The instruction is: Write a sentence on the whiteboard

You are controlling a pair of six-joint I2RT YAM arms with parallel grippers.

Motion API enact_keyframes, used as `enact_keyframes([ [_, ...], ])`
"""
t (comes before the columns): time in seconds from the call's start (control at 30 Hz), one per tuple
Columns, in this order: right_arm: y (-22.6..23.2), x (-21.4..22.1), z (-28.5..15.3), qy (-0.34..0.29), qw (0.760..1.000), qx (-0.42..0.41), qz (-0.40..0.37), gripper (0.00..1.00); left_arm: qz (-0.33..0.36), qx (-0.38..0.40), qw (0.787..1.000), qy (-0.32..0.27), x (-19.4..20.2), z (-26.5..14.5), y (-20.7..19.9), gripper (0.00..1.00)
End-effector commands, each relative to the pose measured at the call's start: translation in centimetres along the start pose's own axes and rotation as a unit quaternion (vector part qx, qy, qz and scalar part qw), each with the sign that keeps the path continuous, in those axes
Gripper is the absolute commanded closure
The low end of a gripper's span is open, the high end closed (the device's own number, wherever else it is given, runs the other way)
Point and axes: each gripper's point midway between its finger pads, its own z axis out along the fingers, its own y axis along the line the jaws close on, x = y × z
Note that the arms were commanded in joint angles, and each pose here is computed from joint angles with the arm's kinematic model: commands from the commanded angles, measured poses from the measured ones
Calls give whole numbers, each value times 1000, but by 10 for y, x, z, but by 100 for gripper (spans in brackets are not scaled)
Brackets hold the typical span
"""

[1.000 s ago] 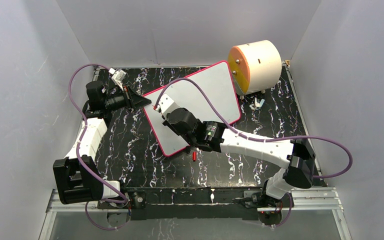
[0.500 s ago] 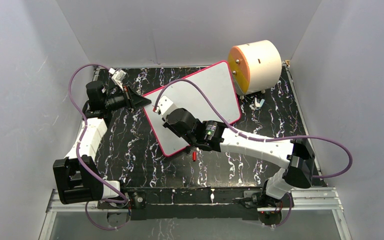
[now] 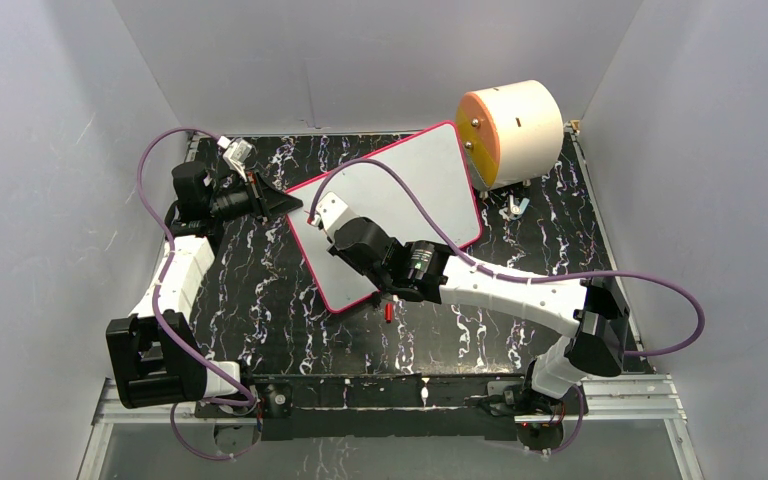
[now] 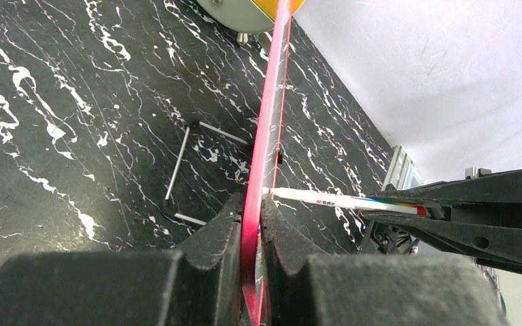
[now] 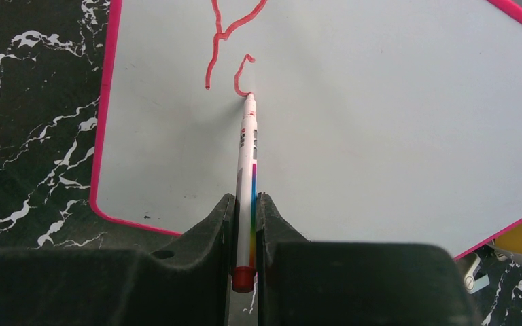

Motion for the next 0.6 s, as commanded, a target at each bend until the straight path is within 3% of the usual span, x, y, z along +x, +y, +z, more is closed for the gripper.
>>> enact_keyframes([
  [0.0, -13, -19, -2, -27, 999, 30, 25, 100, -7, -24, 1000, 8, 5, 2, 9, 100],
  [0.57, -15, -31, 5, -51, 997, 40, 35, 100, -8, -23, 1000, 9, 6, 2, 9, 100],
])
